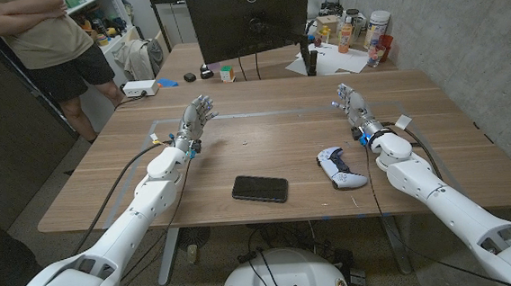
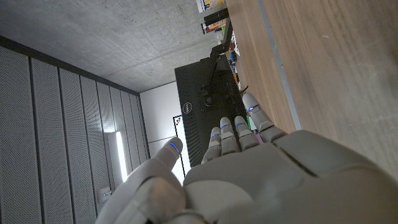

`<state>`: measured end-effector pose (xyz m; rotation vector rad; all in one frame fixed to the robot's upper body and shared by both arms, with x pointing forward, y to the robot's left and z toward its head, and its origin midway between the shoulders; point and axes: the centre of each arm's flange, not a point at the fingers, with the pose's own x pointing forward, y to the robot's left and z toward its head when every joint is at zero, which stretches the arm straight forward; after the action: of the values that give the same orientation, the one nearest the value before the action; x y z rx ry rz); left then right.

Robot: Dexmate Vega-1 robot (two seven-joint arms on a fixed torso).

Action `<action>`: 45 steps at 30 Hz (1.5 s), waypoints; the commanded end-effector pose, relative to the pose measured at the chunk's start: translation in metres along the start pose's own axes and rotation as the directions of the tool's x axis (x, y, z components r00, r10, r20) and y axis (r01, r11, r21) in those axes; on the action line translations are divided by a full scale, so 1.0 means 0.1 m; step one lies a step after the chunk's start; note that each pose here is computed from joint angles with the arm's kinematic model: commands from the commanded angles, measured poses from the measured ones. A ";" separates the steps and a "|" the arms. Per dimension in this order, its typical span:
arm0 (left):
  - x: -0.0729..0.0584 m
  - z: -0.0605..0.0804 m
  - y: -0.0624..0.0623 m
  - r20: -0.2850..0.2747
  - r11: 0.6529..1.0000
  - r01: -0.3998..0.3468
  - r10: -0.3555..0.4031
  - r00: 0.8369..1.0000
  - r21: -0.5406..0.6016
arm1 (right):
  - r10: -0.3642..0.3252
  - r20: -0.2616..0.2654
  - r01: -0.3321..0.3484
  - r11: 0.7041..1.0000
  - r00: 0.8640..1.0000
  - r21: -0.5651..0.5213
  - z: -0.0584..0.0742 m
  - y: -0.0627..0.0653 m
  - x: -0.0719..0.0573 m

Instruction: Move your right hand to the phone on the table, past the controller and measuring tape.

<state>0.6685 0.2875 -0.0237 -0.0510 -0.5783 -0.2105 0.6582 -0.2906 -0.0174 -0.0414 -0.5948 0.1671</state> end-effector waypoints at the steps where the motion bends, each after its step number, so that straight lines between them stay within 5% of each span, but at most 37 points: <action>1: 0.03 -0.01 -0.01 -0.007 1.000 0.005 -0.005 1.000 0.006 | 0.001 0.024 0.001 0.997 1.000 -0.083 0.09 0.03 -0.20; 21: 0.07 -0.04 0.00 -0.014 1.000 0.012 -0.012 1.000 0.003 | 0.000 0.087 0.023 0.962 0.996 -0.270 0.30 0.25 -0.59; 45: 0.12 -0.05 -0.03 -0.015 0.999 0.048 -0.048 0.999 0.004 | -0.092 0.102 0.128 0.893 0.990 -0.431 0.39 0.66 -1.30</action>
<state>0.6800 0.2834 -0.0225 -0.0364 -0.5608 -0.2337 0.5645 -0.2690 -0.0473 -0.3823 -0.6910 -0.0290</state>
